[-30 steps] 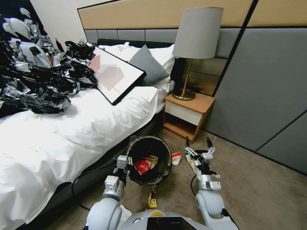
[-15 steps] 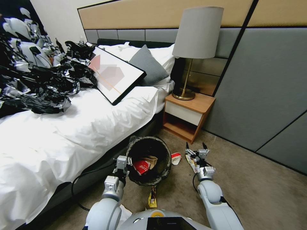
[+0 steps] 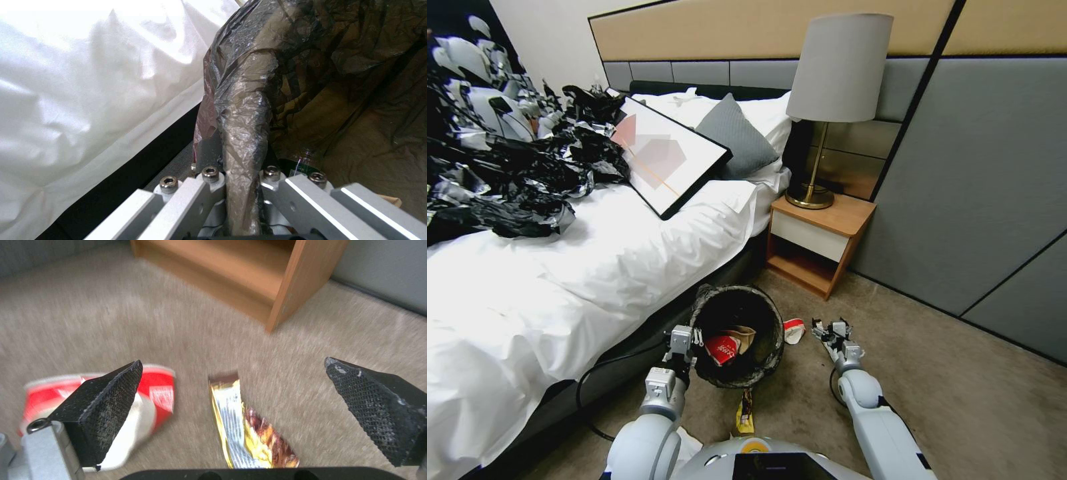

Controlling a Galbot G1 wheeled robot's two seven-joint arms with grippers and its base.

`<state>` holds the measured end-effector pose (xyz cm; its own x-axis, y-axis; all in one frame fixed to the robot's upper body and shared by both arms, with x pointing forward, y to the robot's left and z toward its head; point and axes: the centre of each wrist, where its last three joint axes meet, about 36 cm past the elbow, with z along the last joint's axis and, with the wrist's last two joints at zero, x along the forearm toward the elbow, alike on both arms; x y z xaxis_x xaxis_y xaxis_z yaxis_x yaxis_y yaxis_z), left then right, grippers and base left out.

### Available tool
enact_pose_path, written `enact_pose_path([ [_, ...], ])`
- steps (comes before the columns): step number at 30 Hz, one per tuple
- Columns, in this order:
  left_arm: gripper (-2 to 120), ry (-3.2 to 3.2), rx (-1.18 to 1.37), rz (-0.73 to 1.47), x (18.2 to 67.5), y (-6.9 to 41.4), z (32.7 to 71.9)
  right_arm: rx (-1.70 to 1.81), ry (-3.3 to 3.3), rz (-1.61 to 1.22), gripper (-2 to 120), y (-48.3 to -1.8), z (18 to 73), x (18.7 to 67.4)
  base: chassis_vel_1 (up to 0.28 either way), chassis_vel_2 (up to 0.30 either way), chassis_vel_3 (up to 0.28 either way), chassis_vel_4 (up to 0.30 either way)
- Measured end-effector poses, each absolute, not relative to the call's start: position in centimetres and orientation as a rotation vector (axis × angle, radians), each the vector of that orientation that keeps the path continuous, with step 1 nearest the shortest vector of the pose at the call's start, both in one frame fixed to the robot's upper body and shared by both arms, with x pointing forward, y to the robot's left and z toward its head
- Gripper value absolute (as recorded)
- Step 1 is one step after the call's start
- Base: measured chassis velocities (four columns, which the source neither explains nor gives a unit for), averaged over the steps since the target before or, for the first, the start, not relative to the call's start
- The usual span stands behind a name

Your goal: Pick up the trash bin, then pick up the garbage from the floor and place it into the trash bin.

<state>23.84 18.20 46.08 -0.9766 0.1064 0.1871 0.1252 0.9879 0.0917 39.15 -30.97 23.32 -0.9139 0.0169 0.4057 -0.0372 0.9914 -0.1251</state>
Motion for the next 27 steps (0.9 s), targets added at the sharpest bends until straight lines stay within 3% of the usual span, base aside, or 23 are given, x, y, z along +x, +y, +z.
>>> enact_pose_path([
  [27, 1, -2.946, -0.166, -0.171, 23.6, 18.2, 45.9, 0.009, -2.564, 0.208, 100, -35.5, 15.0, 40.6, 0.000, 0.000, 0.000, 0.000],
])
